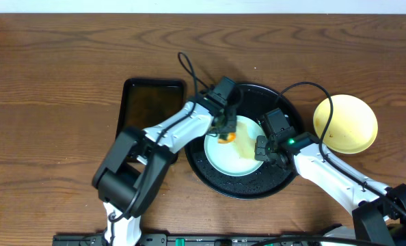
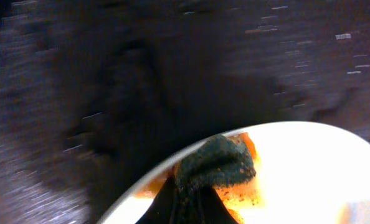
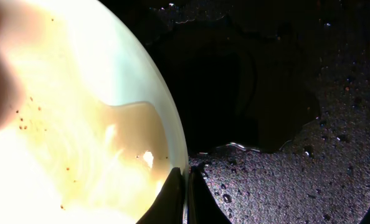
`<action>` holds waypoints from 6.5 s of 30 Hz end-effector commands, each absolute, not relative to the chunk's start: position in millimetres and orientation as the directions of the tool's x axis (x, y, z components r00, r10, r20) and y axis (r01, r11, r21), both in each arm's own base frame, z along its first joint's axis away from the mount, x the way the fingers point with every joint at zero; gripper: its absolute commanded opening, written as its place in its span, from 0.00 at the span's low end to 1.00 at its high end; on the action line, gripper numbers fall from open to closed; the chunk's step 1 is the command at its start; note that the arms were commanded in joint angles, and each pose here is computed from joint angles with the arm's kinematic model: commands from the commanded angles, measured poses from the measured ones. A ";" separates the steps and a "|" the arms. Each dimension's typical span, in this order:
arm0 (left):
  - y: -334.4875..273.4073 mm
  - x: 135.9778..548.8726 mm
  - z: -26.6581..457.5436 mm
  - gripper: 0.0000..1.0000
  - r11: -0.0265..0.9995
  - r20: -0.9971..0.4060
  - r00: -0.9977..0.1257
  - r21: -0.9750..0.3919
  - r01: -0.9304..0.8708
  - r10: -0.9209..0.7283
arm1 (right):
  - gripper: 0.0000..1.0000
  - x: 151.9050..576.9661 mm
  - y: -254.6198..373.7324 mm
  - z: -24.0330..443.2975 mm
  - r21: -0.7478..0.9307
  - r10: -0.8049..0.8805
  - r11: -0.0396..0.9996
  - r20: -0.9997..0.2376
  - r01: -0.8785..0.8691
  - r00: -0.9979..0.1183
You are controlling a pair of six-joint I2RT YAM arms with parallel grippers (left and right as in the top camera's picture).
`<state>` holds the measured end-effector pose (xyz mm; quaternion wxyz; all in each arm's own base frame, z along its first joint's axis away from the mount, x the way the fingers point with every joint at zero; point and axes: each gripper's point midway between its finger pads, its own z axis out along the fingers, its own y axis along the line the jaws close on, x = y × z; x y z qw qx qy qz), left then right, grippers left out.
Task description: Clean dirty plates on tray and stack at the side
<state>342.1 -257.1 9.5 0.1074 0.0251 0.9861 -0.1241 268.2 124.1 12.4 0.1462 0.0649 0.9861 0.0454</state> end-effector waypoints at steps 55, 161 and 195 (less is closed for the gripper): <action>-80.8 354.0 -0.4 0.07 0.944 -0.055 -0.997 -0.323 0.072 0.057 | 0.01 264.9 116.5 -2.2 0.088 0.158 0.987 -0.287 0.138 -0.945; -56.5 347.6 98.6 0.79 0.979 -0.223 -0.963 -0.171 -0.113 -0.150 | 0.37 357.8 -84.9 138.2 0.055 0.268 0.941 -0.724 0.334 -0.636; -30.2 203.6 197.5 0.79 0.979 -0.741 -0.654 -0.202 -0.003 -0.155 | 0.99 226.6 15.2 178.1 0.170 0.157 0.984 -0.687 0.053 -0.710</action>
